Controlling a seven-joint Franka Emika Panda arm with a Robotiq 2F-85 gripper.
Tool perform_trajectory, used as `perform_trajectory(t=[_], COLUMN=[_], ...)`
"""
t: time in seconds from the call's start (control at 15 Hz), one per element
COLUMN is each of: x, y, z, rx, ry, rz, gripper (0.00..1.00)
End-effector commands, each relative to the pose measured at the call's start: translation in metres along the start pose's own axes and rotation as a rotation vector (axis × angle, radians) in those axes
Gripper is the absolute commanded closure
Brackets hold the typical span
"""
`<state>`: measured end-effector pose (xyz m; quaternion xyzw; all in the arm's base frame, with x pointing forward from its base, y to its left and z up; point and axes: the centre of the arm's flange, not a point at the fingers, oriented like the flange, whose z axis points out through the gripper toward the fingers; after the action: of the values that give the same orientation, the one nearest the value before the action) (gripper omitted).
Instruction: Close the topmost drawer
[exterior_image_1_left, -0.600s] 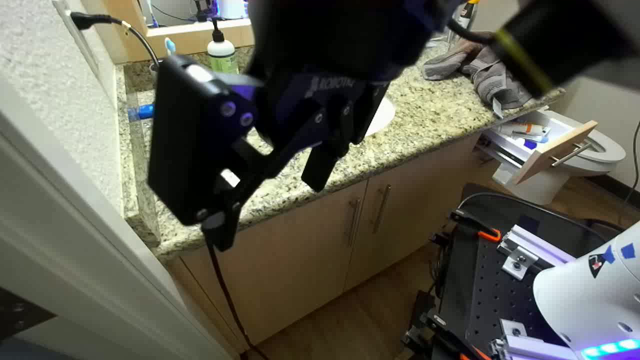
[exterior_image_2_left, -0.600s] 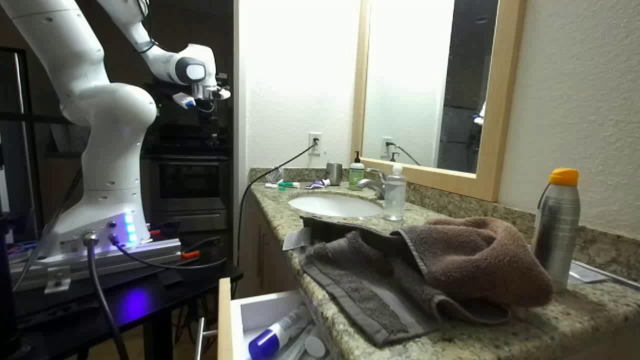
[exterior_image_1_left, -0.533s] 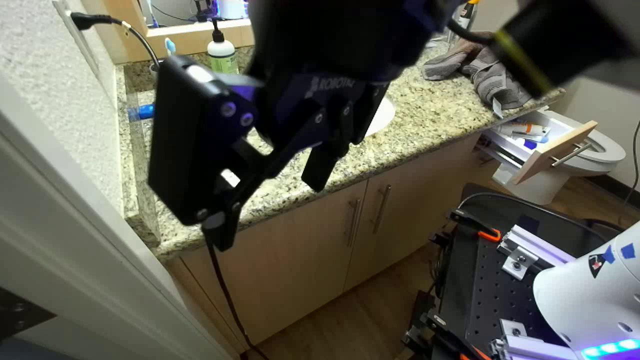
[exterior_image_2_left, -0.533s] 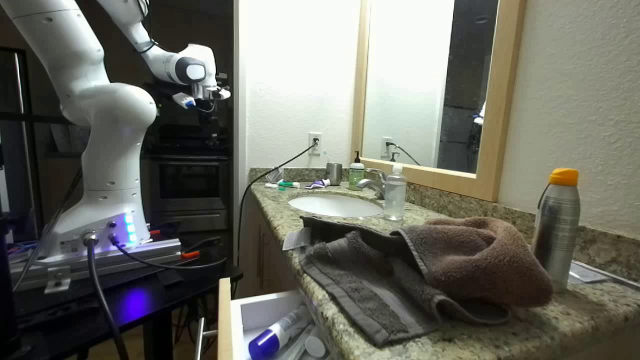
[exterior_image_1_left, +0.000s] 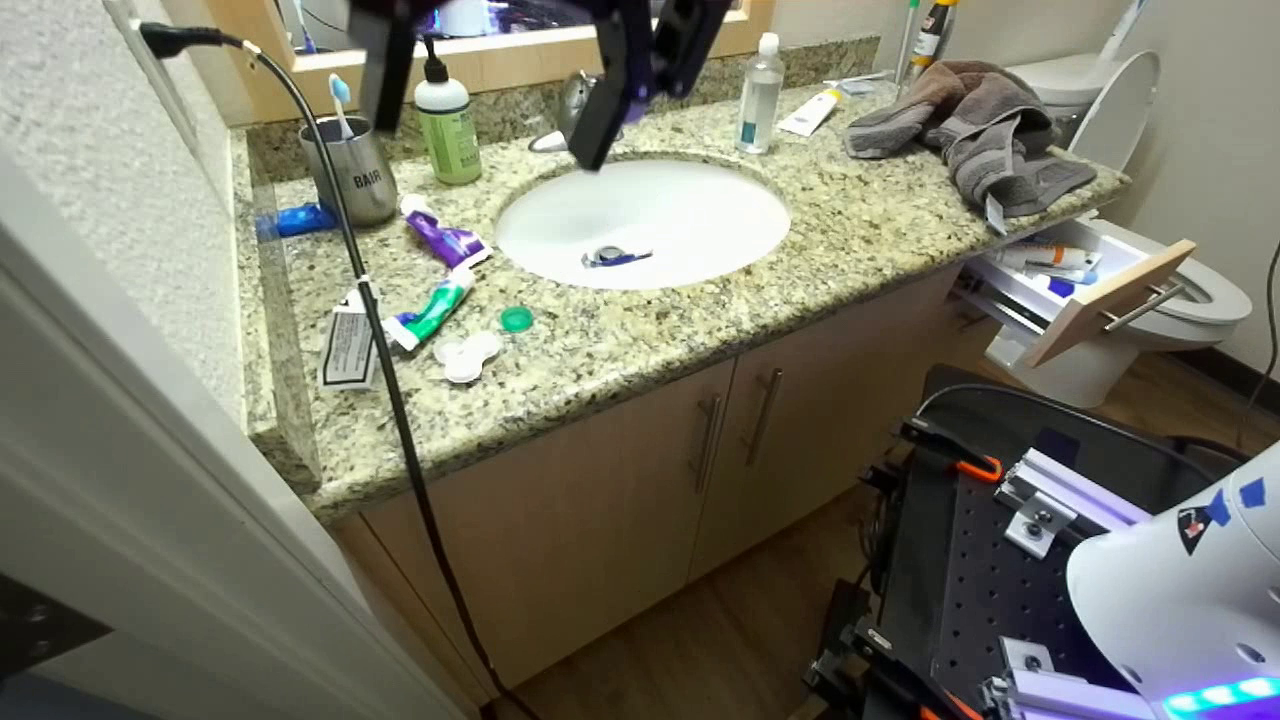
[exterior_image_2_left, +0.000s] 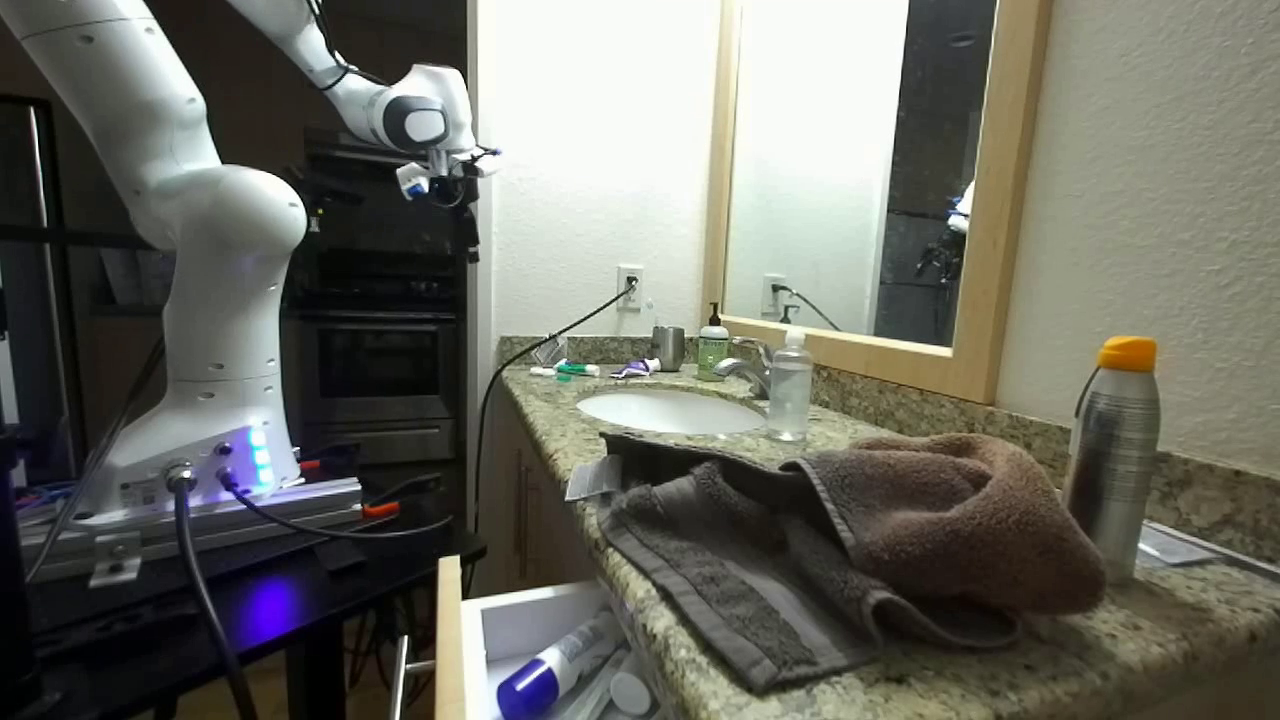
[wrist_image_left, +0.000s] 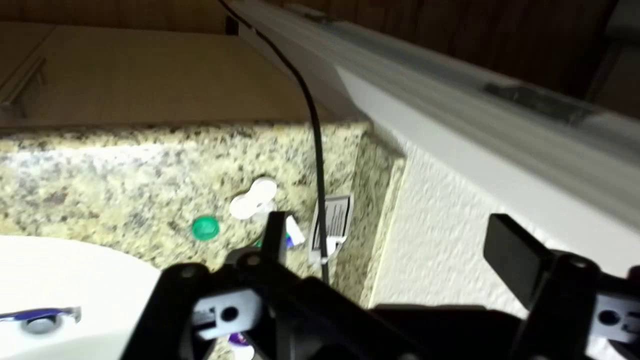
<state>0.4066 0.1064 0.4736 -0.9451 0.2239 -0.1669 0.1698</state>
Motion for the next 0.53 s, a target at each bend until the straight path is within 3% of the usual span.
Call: perform_trajectory(t=[0.0,0.13,0.33,0.47], x=[0.074,0.097,0.104,0.109], y=[0.064,0.127,0.212,0.243], z=[-0.038,-0.053,-0.073,-0.085], rx=[0.005,-0.024,-0.129,-0.199], ry=[0.080,0.145,0.209,0.227], rz=[0.199,0.318,0.465,0.561], gripper=[0.00,0.00,0.00,0.00])
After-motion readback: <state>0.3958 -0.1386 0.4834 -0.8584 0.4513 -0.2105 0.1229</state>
